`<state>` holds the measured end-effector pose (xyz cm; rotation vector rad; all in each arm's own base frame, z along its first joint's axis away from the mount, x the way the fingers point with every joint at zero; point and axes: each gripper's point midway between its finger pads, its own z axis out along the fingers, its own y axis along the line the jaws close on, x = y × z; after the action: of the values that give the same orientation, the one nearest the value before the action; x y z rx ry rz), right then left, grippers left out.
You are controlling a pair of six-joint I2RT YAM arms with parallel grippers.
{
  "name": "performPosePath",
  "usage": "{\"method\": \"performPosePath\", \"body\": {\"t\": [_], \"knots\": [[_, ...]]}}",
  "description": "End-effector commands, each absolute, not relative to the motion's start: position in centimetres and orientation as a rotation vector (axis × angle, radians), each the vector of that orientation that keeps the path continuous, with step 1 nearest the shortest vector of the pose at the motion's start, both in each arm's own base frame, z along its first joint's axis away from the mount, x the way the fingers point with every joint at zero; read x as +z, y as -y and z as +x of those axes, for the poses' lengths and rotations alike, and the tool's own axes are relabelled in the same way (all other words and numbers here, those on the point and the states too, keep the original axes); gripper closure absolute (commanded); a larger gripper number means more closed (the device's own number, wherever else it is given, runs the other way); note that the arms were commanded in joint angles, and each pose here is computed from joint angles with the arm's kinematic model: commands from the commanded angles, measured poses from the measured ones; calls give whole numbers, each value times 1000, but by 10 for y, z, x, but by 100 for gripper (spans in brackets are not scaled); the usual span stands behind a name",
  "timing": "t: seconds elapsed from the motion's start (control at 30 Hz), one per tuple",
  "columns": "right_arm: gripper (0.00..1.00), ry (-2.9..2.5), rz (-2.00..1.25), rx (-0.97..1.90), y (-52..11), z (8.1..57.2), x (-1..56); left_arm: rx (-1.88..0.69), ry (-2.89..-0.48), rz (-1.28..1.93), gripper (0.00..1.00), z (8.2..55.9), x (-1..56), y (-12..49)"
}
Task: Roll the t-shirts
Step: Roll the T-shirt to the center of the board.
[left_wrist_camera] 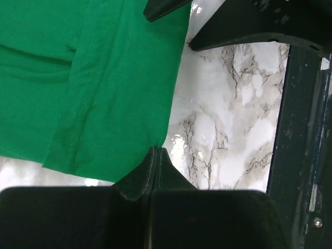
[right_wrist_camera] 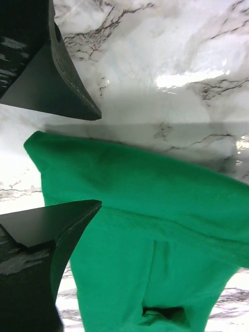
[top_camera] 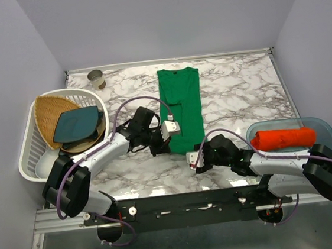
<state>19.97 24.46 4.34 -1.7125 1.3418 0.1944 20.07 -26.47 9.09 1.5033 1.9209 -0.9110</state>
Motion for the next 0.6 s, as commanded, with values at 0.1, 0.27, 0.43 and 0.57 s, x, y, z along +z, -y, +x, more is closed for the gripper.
{"method": "performPosePath", "body": {"t": [0.1, 0.27, 0.43, 0.57], "knots": [[47, -1294, -1721, 106, -237, 204, 30, -1028, -1953, 1466, 100, 190, 99, 262], [70, -1294, -1762, 114, -237, 201, 25, -1032, -1973, 1417, 100, 190, 99, 257], [91, -1316, -1766, 133, -238, 202, 26, -923, -2023, 1369, 78, 195, 90, 245], [99, -1444, -1733, 219, -235, 201, 30, -810, -1928, 1366, 59, 197, 101, 233]]}}
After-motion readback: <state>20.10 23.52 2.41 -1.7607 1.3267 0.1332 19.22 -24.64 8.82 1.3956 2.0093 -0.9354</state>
